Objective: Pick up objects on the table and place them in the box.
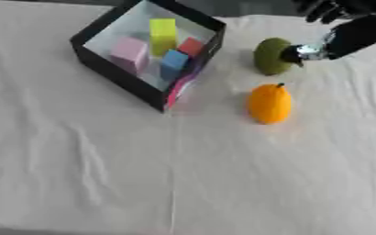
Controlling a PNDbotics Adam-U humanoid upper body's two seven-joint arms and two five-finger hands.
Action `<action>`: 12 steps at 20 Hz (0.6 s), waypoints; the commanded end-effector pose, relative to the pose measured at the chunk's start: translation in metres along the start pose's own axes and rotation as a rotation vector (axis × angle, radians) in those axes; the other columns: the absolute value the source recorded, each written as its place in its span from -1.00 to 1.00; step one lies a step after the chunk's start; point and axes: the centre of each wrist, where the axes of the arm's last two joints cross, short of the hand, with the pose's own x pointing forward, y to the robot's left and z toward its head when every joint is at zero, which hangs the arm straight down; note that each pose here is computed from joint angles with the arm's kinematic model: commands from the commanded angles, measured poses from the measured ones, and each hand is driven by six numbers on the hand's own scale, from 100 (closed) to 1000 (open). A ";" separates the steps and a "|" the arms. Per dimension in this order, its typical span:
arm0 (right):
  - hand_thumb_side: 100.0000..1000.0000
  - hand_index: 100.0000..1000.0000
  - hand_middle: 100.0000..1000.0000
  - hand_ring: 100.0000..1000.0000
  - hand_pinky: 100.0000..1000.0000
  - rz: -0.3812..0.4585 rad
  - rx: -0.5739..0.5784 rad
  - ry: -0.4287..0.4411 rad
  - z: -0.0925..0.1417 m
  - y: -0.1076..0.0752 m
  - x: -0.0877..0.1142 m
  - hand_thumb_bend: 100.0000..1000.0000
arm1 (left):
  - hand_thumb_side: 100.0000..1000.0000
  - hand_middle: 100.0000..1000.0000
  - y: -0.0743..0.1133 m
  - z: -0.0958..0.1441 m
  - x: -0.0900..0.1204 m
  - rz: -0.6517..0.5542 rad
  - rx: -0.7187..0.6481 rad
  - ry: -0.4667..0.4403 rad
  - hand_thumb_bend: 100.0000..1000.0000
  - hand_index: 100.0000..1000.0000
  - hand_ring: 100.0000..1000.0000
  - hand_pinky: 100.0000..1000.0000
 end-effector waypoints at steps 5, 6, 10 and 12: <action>-0.58 0.67 0.54 0.50 0.60 0.064 0.059 0.029 -0.010 0.001 -0.010 0.13 | 0.37 0.44 0.000 -0.005 0.009 -0.011 -0.029 -0.035 -0.35 0.62 0.44 0.06; -0.60 0.66 0.54 0.50 0.60 0.063 0.067 0.028 -0.013 0.004 -0.011 0.11 | 0.37 0.44 -0.001 -0.006 0.009 -0.010 -0.031 -0.036 -0.35 0.62 0.44 0.06; -0.67 0.66 0.54 0.50 0.58 0.052 0.099 0.028 -0.025 0.016 -0.016 0.07 | 0.36 0.43 -0.002 -0.007 0.011 -0.001 -0.028 -0.048 -0.34 0.61 0.43 0.06; -0.68 0.66 0.53 0.50 0.58 0.047 0.103 0.036 -0.030 0.022 -0.020 0.07 | 0.36 0.43 -0.002 -0.007 0.011 0.004 -0.026 -0.049 -0.34 0.61 0.43 0.06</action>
